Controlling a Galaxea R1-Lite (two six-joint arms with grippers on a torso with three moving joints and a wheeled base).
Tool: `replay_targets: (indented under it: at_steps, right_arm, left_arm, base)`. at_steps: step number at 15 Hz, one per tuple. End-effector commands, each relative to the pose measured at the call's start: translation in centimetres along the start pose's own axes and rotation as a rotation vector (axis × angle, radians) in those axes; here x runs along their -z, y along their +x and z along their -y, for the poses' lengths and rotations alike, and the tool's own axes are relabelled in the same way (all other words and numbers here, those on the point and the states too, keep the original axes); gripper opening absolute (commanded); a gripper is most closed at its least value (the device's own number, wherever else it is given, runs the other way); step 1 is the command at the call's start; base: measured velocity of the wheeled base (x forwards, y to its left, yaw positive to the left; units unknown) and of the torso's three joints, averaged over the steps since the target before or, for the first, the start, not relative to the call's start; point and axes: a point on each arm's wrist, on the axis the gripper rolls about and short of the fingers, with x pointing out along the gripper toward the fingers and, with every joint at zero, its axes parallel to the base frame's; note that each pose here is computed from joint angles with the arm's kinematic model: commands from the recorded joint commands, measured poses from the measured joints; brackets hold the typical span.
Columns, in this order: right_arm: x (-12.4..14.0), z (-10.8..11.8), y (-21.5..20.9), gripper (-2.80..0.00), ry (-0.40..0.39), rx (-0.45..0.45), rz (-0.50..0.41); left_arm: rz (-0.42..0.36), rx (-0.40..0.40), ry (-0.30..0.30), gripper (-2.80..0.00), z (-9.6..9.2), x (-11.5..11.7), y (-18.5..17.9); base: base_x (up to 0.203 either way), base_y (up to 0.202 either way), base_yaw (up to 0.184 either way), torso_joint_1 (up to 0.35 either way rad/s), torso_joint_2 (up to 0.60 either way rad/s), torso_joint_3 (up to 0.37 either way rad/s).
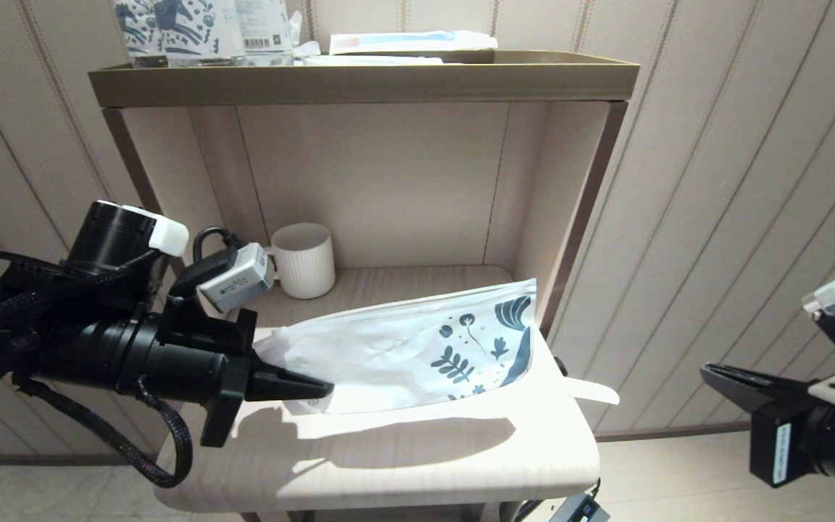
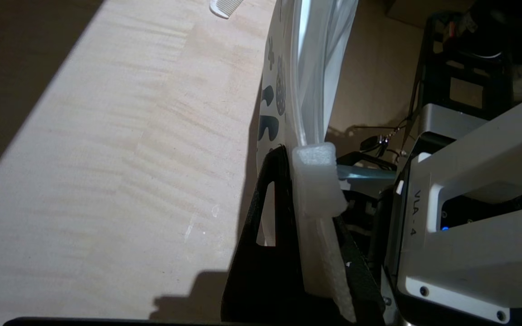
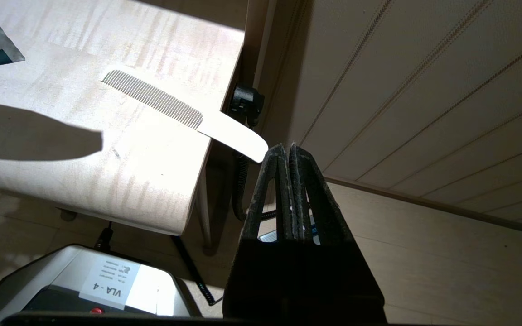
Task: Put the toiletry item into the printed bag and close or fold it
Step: Pick up the comb
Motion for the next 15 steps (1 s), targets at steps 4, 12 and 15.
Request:
replay_targets:
  at_steps: [4, 12, 15]
  right_arm:
    - [0.10, 0.03, -0.01, -2.80, -0.002, 0.001, -0.002]
    - [0.24, 0.09, -0.12, -2.80, -0.056, 0.003, -0.038]
    - [0.22, 0.11, -0.11, 0.00, -0.057, 0.004, -0.038]
  left_arm:
    - [-0.001, 0.004, -0.001, -2.80, -0.07, 0.08, 0.09]
    - [-0.002, 0.005, -0.002, -2.80, -0.10, 0.10, 0.12]
    - [-0.003, 0.005, -0.002, -2.80, -0.10, 0.11, 0.12]
  base:
    - [0.000, 0.000, 0.000, 0.000, 0.00, 0.000]
    - [0.000, 0.000, 0.000, 0.000, 0.00, 0.000]
    - [0.000, 0.000, 0.000, 0.000, 0.00, 0.000]
